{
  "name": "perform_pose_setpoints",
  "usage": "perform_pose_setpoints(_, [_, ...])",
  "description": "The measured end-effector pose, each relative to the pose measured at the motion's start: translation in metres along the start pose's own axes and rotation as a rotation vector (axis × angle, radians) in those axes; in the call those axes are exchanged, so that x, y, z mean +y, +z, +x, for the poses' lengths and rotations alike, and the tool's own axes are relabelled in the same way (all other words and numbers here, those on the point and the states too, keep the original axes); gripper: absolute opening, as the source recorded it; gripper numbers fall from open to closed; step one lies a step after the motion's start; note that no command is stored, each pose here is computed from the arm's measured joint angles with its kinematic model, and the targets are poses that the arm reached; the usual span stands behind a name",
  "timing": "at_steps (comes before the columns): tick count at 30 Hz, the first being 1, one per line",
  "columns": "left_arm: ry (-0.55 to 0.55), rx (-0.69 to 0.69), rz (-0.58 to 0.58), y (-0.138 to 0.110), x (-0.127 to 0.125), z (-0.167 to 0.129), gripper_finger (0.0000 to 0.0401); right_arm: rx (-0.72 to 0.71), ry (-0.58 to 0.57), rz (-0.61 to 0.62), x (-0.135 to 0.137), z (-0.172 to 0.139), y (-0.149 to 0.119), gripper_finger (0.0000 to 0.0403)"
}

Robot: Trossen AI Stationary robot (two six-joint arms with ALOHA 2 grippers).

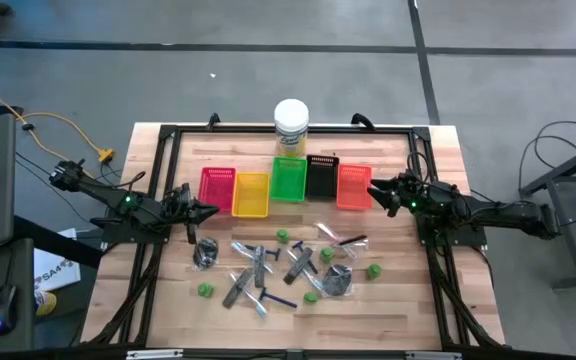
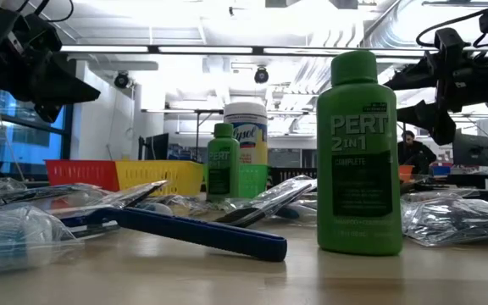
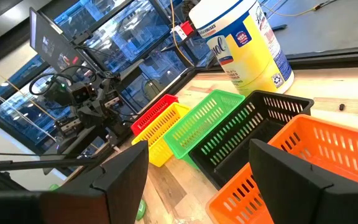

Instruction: Pick & Place Travel size toiletries

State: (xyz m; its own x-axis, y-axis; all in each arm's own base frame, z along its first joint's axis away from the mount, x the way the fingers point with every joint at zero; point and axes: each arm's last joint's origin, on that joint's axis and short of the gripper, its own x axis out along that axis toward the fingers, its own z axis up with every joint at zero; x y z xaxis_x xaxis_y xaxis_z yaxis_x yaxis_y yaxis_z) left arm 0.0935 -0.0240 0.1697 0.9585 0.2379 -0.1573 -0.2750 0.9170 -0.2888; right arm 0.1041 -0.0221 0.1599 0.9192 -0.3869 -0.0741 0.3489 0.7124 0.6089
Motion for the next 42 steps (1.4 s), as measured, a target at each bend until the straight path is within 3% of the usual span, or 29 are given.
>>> perform_pose_setpoints(13, [-0.002, -0.004, -0.004, 0.000, 0.000, 0.000, 0.0001, 0.000, 0.000, 0.000, 0.000, 0.000, 0.000, 0.0266])
perform_pose_setpoints(31, [-0.075, -0.054, -0.120, 0.007, -0.005, 0.000, 0.0002, 0.000, 0.000, 0.000, 0.000, 0.000, 0.000, 0.0266])
perform_pose_setpoints(36, [-0.102, -0.039, -0.173, 0.007, -0.006, 0.000, 0.0036, 0.000, 0.000, 0.000, 0.000, 0.000, 0.000, 0.0266])
perform_pose_setpoints(42, [-0.321, 0.078, -0.298, 0.015, -0.015, -0.003, 0.0093, 0.000, 0.000, 0.000, 0.000, 0.000, 0.000, 0.0266])
